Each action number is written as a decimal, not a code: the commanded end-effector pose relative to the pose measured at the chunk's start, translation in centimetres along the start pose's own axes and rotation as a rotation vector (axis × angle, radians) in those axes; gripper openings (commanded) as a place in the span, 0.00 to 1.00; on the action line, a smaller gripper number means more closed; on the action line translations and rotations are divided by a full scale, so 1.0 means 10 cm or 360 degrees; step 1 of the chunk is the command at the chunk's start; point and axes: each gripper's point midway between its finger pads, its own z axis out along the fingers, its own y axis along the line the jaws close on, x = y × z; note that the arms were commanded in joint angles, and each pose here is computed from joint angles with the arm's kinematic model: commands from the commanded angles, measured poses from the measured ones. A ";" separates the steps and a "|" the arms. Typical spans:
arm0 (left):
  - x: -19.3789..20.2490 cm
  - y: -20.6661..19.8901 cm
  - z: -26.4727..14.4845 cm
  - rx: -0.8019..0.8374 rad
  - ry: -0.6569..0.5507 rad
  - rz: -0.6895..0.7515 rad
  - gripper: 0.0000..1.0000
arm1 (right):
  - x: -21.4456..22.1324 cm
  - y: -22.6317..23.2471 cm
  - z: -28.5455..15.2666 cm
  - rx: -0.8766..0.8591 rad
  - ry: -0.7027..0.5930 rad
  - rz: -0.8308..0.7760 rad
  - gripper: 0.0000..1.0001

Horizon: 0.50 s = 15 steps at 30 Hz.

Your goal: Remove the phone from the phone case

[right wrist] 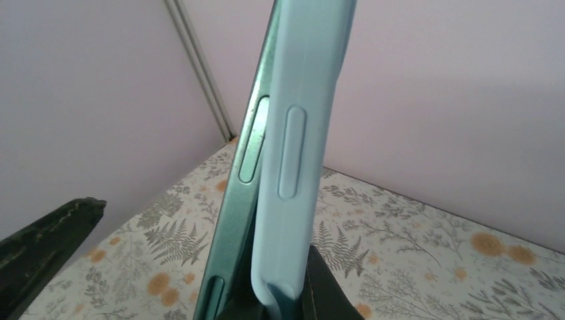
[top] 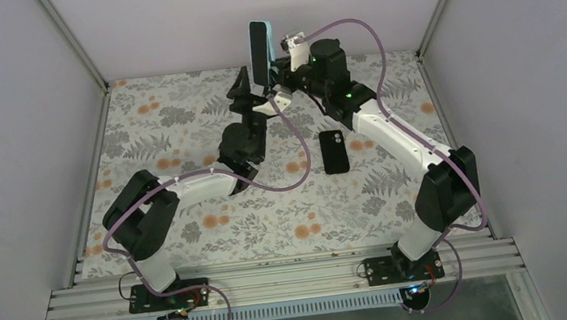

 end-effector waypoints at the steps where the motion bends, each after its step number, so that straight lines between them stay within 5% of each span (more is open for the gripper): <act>1: 0.08 1.12 0.10 -0.0641 0.0119 -0.0125 0.73 | 0.90 0.57 -0.20 -0.0453 0.0557 0.0107 0.03; 3: 0.07 1.09 0.10 -0.0617 0.0115 -0.0135 0.69 | 0.93 0.61 -0.25 -0.0485 0.0577 0.0093 0.03; 9: 0.04 1.00 0.12 -0.0577 0.0090 -0.0147 0.30 | 1.12 0.68 -0.29 -0.0563 0.0716 0.0114 0.03; 15: 0.02 0.95 0.19 -0.0575 0.0096 -0.0132 0.23 | 1.15 0.70 -0.34 -0.0582 0.0751 0.0098 0.03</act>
